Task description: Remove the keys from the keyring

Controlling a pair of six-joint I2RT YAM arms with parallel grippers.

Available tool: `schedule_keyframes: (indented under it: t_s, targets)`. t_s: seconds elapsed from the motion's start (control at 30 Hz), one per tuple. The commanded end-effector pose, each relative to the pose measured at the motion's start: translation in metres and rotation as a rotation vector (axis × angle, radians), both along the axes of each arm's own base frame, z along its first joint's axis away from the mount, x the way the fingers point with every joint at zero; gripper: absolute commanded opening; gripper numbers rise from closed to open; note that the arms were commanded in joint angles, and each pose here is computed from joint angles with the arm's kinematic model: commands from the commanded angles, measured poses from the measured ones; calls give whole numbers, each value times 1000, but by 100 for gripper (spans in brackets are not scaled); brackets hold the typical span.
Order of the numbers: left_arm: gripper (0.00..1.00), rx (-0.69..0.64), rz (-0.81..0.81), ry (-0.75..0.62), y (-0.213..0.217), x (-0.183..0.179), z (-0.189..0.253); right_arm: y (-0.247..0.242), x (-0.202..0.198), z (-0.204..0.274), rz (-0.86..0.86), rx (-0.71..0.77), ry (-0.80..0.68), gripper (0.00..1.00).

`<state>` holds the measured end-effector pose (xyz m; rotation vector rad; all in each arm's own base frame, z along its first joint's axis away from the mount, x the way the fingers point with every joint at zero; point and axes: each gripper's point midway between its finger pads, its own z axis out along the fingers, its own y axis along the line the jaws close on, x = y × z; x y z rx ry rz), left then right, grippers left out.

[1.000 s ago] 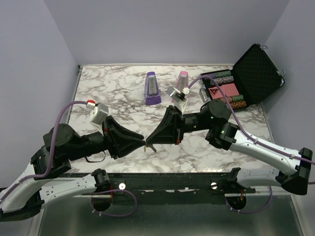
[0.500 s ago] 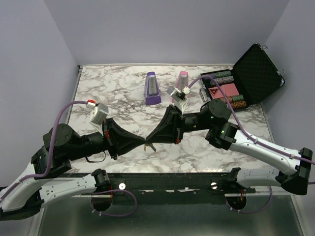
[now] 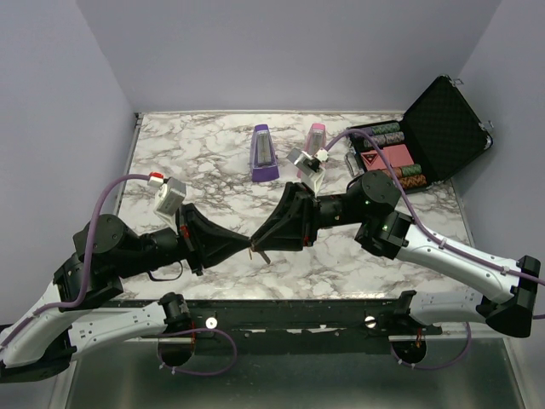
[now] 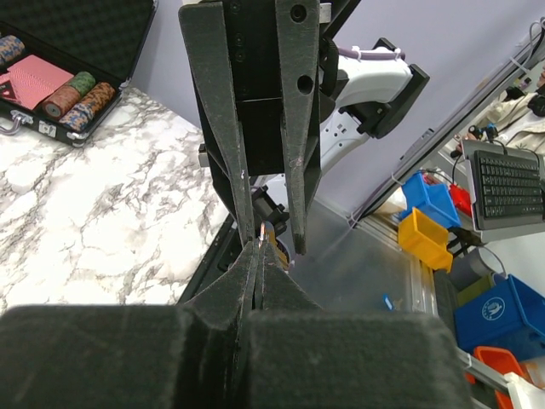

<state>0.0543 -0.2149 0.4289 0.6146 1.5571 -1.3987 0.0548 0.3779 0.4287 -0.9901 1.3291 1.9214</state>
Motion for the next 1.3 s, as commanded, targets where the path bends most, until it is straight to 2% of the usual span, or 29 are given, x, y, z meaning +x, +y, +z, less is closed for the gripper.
schedule_keyframes:
  t_s: [0.0,0.53,1.27]
  targets:
    - [0,-26,28,-16,5,3,8,-2,-2,15,-3,44,-18,34]
    - [0,-63,41,-24,10,3,16,1,1,9,-17,35,-3,34]
    - [0,-72,30,-22,6,3,16,6,5,6,-20,23,4,25]
